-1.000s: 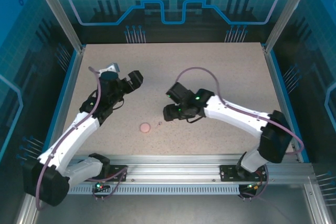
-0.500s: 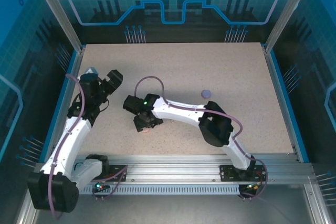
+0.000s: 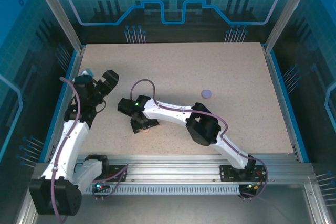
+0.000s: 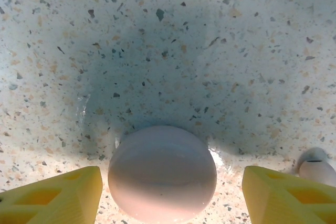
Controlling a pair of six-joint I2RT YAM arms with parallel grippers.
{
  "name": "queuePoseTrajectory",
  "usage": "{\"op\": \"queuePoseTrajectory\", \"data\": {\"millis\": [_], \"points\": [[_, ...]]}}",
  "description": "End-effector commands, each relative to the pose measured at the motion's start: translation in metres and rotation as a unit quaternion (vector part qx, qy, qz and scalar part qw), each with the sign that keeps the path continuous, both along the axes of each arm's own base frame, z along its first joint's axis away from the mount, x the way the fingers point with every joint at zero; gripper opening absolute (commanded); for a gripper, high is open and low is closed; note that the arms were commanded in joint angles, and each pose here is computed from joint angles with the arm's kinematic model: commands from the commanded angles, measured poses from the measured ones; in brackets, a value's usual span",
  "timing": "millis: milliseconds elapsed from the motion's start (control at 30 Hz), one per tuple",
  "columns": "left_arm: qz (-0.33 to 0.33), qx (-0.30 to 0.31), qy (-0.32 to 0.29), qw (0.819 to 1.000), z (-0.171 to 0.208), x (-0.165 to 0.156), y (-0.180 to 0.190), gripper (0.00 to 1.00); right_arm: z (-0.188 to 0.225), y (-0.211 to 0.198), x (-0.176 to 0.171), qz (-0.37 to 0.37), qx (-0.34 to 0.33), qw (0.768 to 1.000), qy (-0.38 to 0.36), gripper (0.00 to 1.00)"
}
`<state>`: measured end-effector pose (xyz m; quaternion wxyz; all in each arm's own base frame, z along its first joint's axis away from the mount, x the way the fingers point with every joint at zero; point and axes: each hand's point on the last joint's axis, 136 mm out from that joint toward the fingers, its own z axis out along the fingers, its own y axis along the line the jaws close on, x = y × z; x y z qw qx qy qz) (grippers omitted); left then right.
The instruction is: Insert wireless bluetooth earbuds into charging case
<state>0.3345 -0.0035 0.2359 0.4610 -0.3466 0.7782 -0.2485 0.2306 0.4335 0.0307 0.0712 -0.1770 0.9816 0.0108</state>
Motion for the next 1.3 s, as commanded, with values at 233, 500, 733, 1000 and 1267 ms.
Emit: {"op": "queuePoseTrajectory", "data": {"millis": [233,500,733,1000,1267], "points": [[0.001,-0.009,-0.013,1.0,0.002,-0.002,0.0,0.99,-0.009,-0.005,-0.002,-0.02,-0.026,0.999,0.036,0.7],[0.001,-0.01,-0.012,1.0,0.0,-0.002,0.0,0.99,-0.024,-0.002,-0.004,-0.03,-0.025,0.997,0.059,0.65],[-0.001,-0.012,-0.012,1.0,-0.003,-0.002,-0.001,0.99,-0.032,-0.004,-0.006,-0.032,-0.036,0.997,0.061,0.61],[0.001,-0.036,-0.03,0.999,0.002,-0.003,-0.004,0.99,-0.027,-0.004,-0.005,-0.031,-0.037,0.998,0.052,0.5],[0.004,-0.076,-0.053,0.996,0.009,-0.004,-0.008,0.99,0.011,0.001,0.01,-0.033,0.0,0.999,0.01,0.45]]}}
